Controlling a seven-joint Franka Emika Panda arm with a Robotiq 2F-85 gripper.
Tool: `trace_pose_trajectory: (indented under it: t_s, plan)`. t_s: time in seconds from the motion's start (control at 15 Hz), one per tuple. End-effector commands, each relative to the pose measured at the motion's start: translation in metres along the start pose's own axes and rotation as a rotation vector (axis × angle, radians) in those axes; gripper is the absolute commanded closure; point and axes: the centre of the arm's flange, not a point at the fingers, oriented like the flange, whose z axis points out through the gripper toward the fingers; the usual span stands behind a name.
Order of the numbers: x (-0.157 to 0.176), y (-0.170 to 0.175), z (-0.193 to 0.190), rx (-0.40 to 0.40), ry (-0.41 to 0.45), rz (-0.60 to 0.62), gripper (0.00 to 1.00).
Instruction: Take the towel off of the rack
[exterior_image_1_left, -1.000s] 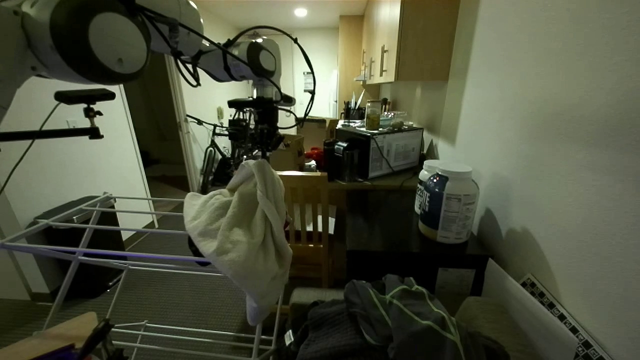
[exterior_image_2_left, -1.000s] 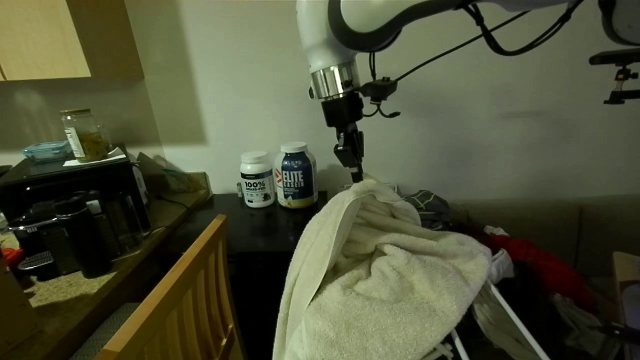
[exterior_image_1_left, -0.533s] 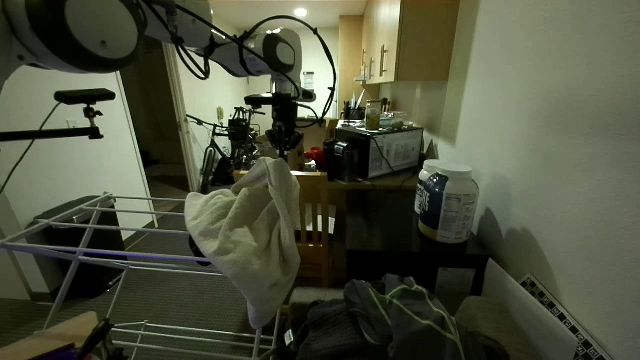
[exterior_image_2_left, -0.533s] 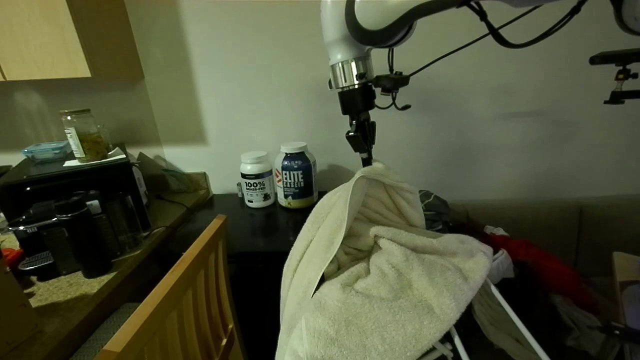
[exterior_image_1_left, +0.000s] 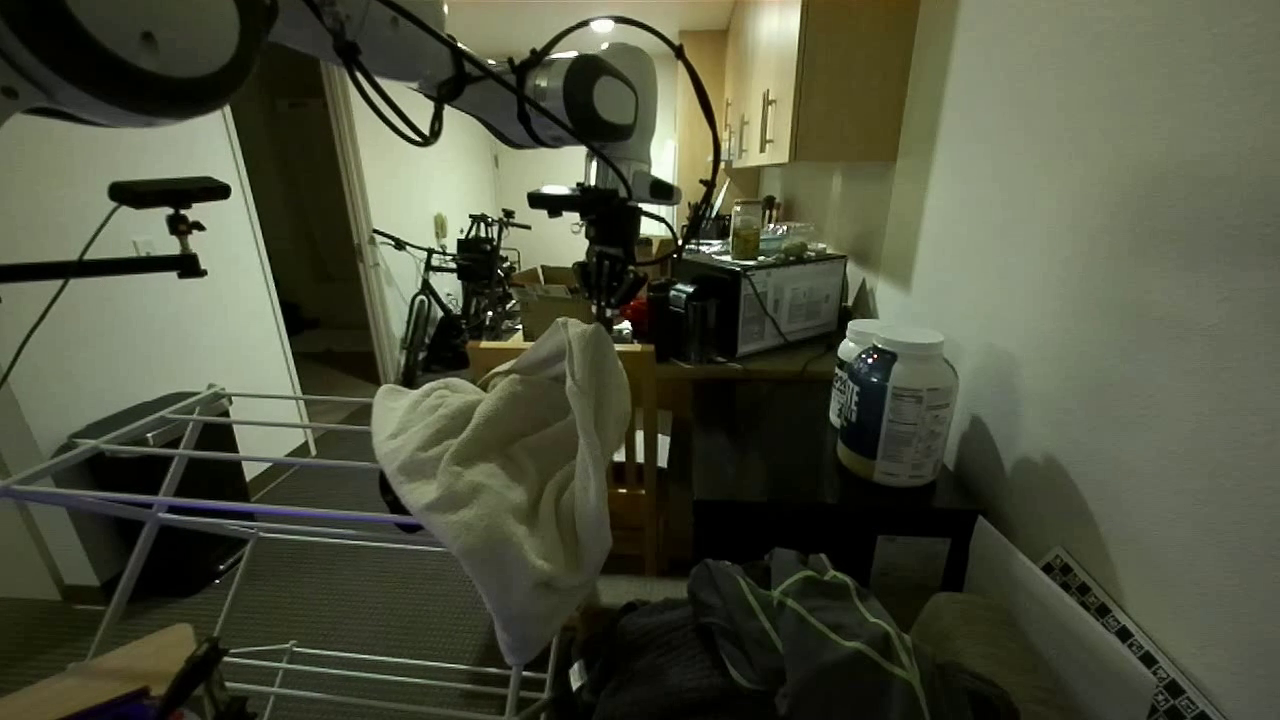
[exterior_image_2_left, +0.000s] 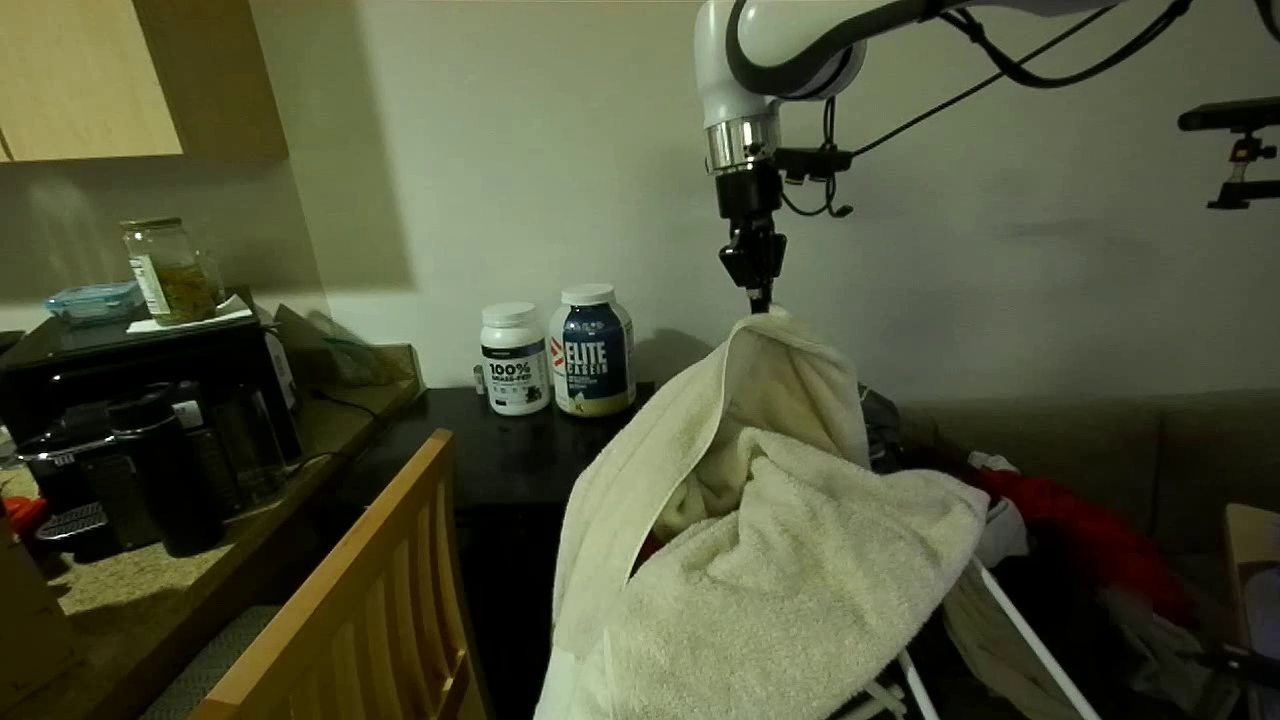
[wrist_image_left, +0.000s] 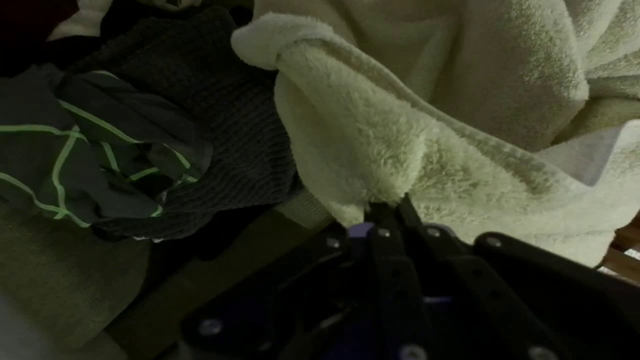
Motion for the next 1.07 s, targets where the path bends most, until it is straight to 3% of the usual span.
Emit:
trace_pose_trajectory:
  t_s: [0.0,0.4,1.0]
  plan:
    - [-0.025,0.041,-0.008,0.042,0.03,0.075,0.99]
    - [-0.028,0.093,-0.03,0.094,0.065,0.179,0.99]
    - [-0.059,0.135,-0.084,0.128,0.154,0.185,0.99]
